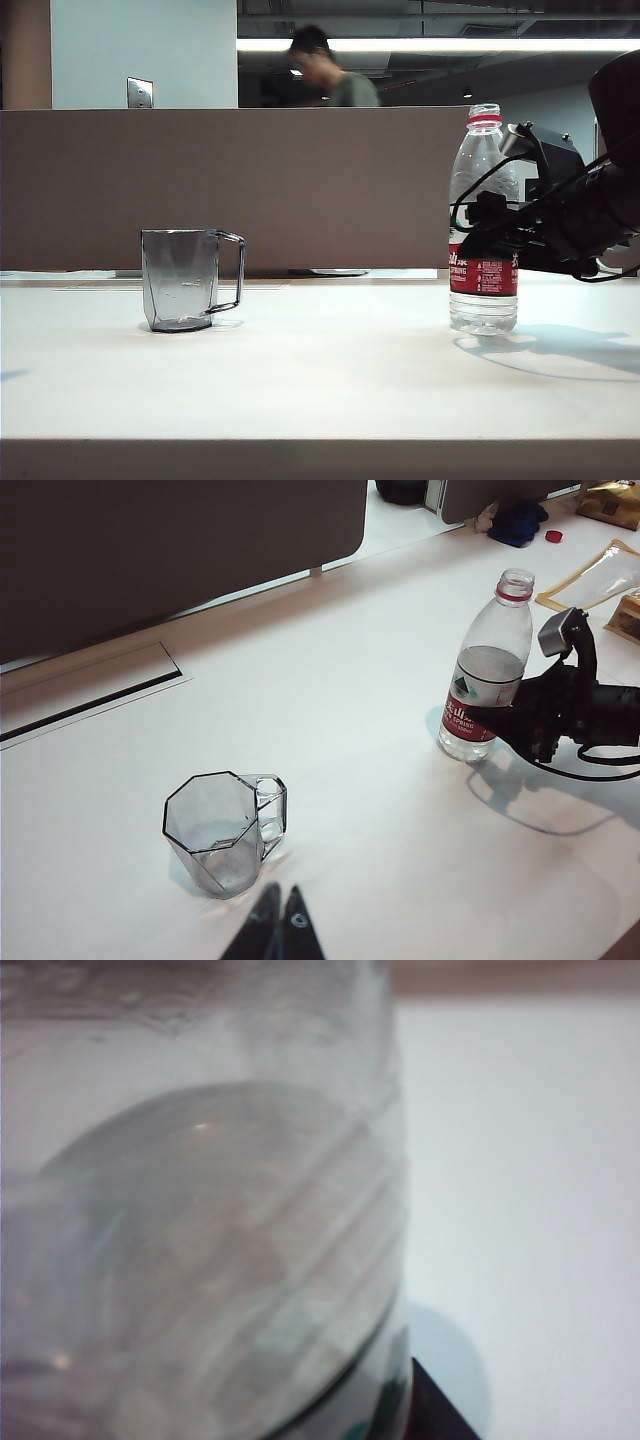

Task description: Pick up the mineral water bottle on the table and pour water into the mug until it's half full.

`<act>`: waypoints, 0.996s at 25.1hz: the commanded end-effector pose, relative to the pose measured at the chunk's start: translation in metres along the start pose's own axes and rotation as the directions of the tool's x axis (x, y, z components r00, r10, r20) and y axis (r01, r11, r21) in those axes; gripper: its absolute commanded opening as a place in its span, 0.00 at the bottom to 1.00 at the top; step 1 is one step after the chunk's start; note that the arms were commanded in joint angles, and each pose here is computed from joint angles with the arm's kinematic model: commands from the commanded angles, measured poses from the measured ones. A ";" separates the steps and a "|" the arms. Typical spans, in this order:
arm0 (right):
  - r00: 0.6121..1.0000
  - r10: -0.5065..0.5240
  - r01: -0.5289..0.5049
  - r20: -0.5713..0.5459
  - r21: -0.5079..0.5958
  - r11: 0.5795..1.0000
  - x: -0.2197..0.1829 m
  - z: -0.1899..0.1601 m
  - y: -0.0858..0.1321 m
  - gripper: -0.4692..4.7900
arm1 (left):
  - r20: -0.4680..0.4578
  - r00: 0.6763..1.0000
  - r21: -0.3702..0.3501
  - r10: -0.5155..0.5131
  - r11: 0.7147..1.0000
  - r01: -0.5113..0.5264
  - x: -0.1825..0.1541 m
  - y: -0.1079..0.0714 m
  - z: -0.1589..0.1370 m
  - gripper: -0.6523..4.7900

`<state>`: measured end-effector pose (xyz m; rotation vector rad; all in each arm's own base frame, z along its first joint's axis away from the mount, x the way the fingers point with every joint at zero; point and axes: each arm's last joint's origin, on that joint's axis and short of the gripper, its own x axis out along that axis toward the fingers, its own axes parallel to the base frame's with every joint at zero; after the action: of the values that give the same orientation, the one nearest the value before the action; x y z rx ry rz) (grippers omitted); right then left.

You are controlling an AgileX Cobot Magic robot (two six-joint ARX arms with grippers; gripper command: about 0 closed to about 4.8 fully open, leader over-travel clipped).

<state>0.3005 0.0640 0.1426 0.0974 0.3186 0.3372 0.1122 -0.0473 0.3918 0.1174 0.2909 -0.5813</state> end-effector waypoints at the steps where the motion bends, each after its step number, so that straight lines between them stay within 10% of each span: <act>1: 1.000 -0.001 0.002 0.025 -0.004 1.000 0.000 0.004 0.000 0.69 | 0.010 1.000 0.005 0.004 1.000 -0.004 -0.002 0.000 0.002 0.11; 25: 0.989 -0.043 0.065 0.143 -0.150 0.987 -0.025 0.121 0.017 0.75 | -0.017 1.000 -0.001 0.003 1.000 -0.003 -0.002 0.000 -0.001 0.12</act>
<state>0.3107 0.0648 0.2487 -0.0369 0.2174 0.2927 0.1116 -0.0471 0.3896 0.1189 0.3156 -0.5810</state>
